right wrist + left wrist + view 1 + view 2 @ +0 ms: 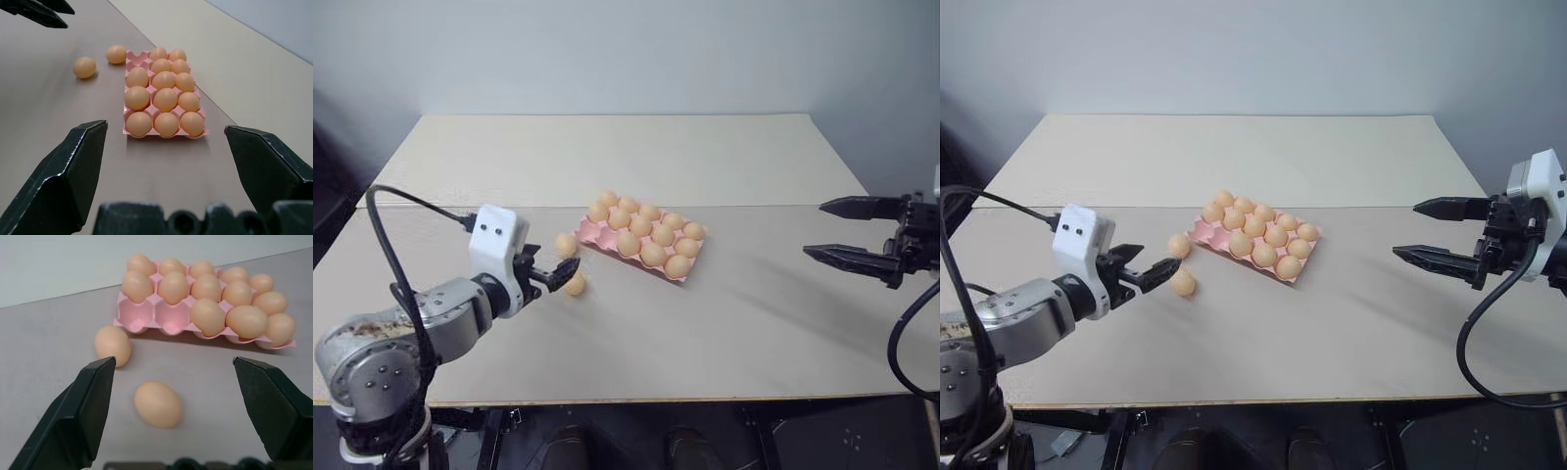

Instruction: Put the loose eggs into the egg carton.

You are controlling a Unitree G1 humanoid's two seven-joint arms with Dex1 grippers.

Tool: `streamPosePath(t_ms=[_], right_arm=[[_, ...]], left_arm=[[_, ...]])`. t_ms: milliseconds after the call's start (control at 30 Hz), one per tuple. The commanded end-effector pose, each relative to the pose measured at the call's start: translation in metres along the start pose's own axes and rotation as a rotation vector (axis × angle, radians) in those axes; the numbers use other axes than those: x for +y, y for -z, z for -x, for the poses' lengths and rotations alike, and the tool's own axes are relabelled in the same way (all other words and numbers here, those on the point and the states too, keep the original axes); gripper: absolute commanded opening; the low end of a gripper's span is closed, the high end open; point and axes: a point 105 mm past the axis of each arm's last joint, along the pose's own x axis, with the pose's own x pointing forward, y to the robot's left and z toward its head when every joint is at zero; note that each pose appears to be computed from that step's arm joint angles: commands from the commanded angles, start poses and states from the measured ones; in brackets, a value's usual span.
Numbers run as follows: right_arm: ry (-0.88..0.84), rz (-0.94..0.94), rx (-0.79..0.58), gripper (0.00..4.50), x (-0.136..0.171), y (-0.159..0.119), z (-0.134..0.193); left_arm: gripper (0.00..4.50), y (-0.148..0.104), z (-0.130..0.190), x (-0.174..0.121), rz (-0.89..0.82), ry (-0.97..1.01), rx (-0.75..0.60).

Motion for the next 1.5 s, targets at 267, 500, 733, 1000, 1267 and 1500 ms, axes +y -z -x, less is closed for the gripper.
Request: streamPosePath(t_ms=[267,500,733,1000,1267,1500], right_arm=[[-0.016,0.076,-0.026,4.46,0.0,-0.012,-0.01],[-0.022,0.078,-0.022,4.46,0.002,-0.012,-0.013],[-0.026,0.084,-0.024,4.46,0.002,-0.013,-0.016],[-0.026,0.088,-0.021,4.46,0.004,-0.013,-0.018],[-0.019,0.092,-0.017,4.46,0.004,-0.014,-0.017],[-0.019,0.096,-0.016,4.46,0.002,-0.014,-0.02]], left_arm=[[4.17,0.021,-0.036,-0.009,0.126,-0.192,0.09],[4.17,0.028,-0.044,-0.023,0.179,-0.247,0.111],[4.17,0.04,-0.057,-0.023,0.207,-0.31,0.182],[4.17,0.049,-0.073,-0.029,0.24,-0.32,0.231],[4.17,0.055,-0.083,-0.023,0.258,-0.364,0.252],[4.17,0.066,-0.087,-0.026,0.296,-0.364,0.282]])
